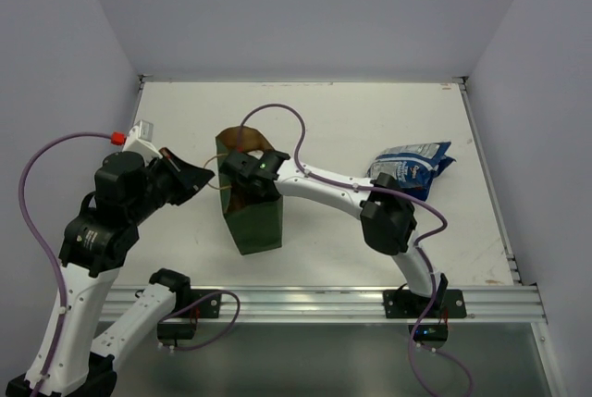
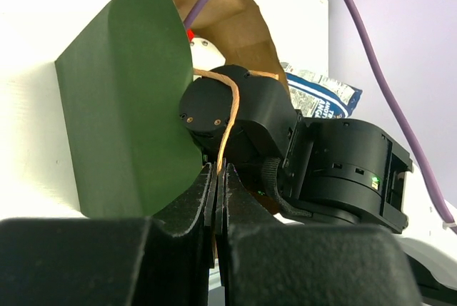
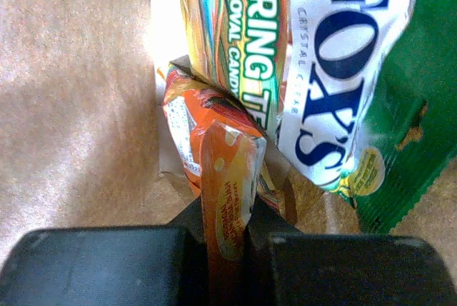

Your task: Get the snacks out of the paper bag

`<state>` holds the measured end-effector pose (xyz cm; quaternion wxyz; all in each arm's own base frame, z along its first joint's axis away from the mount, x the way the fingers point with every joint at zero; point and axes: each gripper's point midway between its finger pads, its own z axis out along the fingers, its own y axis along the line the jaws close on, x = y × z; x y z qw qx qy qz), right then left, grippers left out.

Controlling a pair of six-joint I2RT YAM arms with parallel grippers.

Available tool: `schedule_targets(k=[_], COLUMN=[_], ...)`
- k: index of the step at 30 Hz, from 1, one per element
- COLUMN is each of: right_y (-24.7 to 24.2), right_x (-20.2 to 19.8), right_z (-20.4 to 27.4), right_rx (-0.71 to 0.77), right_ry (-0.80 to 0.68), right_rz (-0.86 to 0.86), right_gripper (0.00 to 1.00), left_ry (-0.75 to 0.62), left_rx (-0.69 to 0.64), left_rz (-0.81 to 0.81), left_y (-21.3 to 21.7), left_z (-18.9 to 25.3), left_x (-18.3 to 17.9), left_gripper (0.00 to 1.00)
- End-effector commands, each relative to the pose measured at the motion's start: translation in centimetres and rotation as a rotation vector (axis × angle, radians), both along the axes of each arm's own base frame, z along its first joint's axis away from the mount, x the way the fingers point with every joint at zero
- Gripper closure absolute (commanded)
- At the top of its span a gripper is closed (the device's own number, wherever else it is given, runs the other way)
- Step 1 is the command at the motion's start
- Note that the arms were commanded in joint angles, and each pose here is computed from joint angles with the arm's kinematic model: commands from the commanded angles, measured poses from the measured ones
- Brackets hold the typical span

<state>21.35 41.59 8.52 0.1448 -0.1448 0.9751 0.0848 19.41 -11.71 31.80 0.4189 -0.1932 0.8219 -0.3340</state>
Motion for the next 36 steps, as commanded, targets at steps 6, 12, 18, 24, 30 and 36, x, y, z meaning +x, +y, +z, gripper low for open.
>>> schedule_targets(k=[6,12,18,24,30,36], right_y=[-1.9,-2.2,-3.0,-5.5,-10.3,-14.3], right_x=[2.4,3.6,4.1,4.3,4.4,3.6], right_z=[8.6,18.3,25.1,32.5,37.9,40.9], right_rx=[0.032,0.225,0.39,0.548,0.647,0.713], right_ry=[-0.16,-0.243,-0.331,-0.46,-0.574,-0.625], right_rz=[-0.024,-0.031,-0.008,-0.018,-0.066,-0.089], right_gripper=[1.0,1.0,1.0,1.0,1.0,0.99], left_ry=[-0.016,-0.025,-0.03,-0.031,-0.042,-0.045], left_rx=[0.01,-0.012,-0.029,-0.031,-0.021,-0.009], left_rz=[0.0,0.003,0.002,0.002,0.01,0.021], left_y=[0.0,-0.4,-0.7,-0.9,-0.7,-0.5], left_z=[-0.2,0.3,0.4,0.4,0.8,1.0], left_x=[0.7,1.3,1.9,2.4,2.7,2.7], left_gripper=[1.0,1.0,1.0,1.0,1.0,1.0])
